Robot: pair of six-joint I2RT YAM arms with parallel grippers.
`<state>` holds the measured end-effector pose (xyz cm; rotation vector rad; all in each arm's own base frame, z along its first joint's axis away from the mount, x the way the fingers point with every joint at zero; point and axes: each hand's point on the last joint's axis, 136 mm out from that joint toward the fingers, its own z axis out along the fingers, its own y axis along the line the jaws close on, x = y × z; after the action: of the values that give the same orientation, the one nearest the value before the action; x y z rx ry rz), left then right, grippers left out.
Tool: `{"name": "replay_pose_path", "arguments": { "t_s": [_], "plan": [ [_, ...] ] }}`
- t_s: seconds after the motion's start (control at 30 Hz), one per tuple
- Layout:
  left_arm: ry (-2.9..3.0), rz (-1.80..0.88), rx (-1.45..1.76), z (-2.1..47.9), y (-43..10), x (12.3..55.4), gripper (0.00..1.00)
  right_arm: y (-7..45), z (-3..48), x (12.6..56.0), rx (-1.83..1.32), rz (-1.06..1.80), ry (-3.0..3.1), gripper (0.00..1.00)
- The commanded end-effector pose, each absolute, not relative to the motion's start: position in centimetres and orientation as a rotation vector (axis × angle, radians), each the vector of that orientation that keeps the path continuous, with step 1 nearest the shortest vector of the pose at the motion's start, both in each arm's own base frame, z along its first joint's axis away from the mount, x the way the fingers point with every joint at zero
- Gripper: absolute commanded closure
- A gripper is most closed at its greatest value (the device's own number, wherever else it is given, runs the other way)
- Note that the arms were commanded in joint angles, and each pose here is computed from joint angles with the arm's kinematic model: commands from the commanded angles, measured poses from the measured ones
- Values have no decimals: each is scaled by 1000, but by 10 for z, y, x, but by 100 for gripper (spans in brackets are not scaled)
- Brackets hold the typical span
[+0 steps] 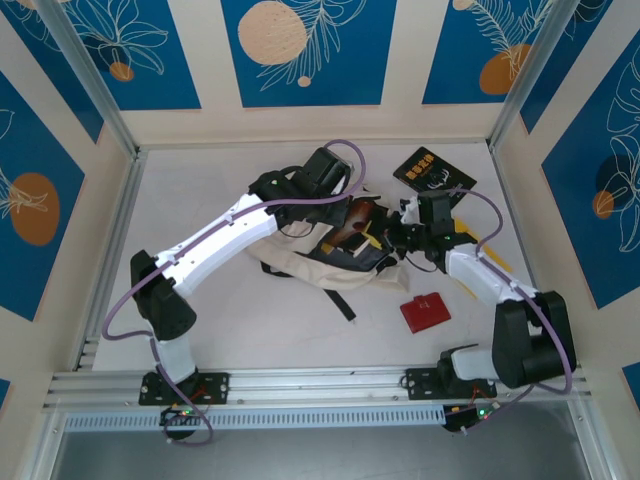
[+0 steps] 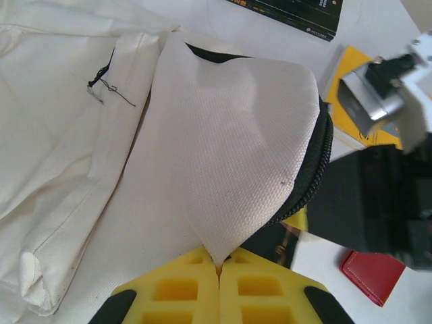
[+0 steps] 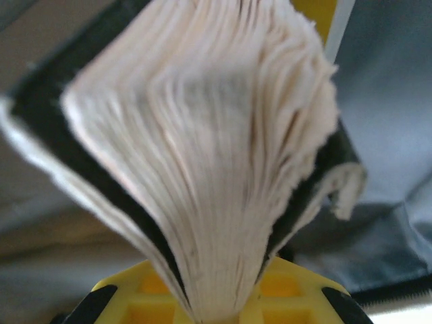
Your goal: Pack books, pencil case, and school supplies into a backpack
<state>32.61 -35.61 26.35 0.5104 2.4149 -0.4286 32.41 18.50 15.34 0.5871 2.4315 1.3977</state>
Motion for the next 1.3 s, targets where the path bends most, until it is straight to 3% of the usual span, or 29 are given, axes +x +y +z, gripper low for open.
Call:
{"name": "replay_pose_path", "arguments": {
  "t_s": [0.0,0.53,0.77,0.83,1.13,1.27],
  "plan": [
    [2339,-515,509,293,-360,322,94,199,165,348,516,1459,2337,99],
    [2368,-517,467,286,-358,321,94,241,81,394,653,1423,2468,92],
    [2390,-503,438,279,-355,325,94,270,81,399,650,1537,2507,76],
    [2395,-500,425,277,-352,326,94,268,80,391,659,1523,2523,67],
    [2423,-487,384,264,-336,333,94,215,79,327,741,1337,2604,29],
    [2443,-464,363,253,-324,335,94,183,75,290,740,1096,2682,26]
  ]
}}
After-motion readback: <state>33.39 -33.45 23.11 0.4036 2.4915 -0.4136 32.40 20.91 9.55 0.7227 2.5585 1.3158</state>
